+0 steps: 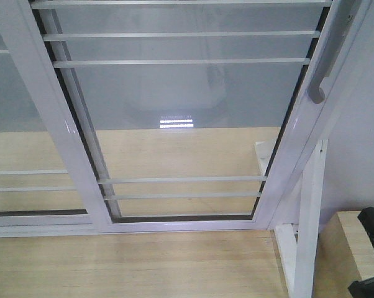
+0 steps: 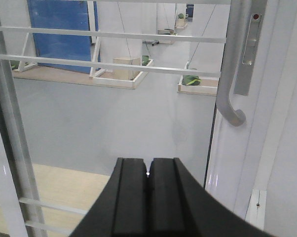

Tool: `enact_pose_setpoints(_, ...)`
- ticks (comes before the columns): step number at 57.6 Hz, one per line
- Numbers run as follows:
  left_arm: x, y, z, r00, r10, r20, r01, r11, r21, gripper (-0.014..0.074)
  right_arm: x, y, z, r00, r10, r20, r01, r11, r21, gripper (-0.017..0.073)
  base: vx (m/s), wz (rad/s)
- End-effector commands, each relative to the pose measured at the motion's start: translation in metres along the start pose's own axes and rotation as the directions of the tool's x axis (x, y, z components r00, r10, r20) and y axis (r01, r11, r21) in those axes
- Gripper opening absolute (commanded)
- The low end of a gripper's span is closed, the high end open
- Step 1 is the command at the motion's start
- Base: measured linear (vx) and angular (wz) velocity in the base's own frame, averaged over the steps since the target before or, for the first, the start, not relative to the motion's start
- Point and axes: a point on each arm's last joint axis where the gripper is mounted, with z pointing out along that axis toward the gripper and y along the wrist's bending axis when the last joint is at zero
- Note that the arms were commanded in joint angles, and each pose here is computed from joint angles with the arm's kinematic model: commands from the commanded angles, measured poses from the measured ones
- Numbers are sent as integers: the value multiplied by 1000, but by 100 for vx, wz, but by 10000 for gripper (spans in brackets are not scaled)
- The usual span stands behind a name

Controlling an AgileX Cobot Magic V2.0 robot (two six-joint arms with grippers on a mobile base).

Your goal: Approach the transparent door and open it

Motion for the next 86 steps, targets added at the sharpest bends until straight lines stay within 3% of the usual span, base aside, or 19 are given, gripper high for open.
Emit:
enact_pose_setpoints(1,1,1,1,998,-9,67,10,1000,-14,-6,-3,0,1,998,-12,63,12,1000,2,0,0,0)
enact_pose_setpoints(36,1,1,0,997,-9,74,10,1000,-15,-6,-2,0,1,999,-15,48,15,1000,3,0,0,0)
enact_pose_setpoints(49,-8,3,-1,987,-12,159,17,999,-29,-6,-7,0,1,995,-20,102,20,1000,1,0,0,0)
enact_pose_setpoints(52,-12,3,-2,980,-40,194,47,998,-30,-6,-8,0,0,993,-20,116,20,1000,1,0,0,0)
enact_pose_setpoints(59,-18,6,-3,937,-233,261,242,970,-5,-6,-15,1,-1,987,-20,161,21,1000,-1,0,0,0)
enact_pose_setpoints(64,-21,7,-4,917,-282,281,293,956,5,-6,-26,0,-3,982,-20,190,20,1000,1,0,0,0)
enact_pose_setpoints(76,-53,6,-11,911,-257,323,263,964,27,-6,-66,-1,-14,969,-107,221,103,994,29,0,0,0)
enact_pose_setpoints(86,-81,7,-1,937,-183,298,196,981,-11,-6,-104,-2,-6,976,-127,175,123,992,33,0,0,0)
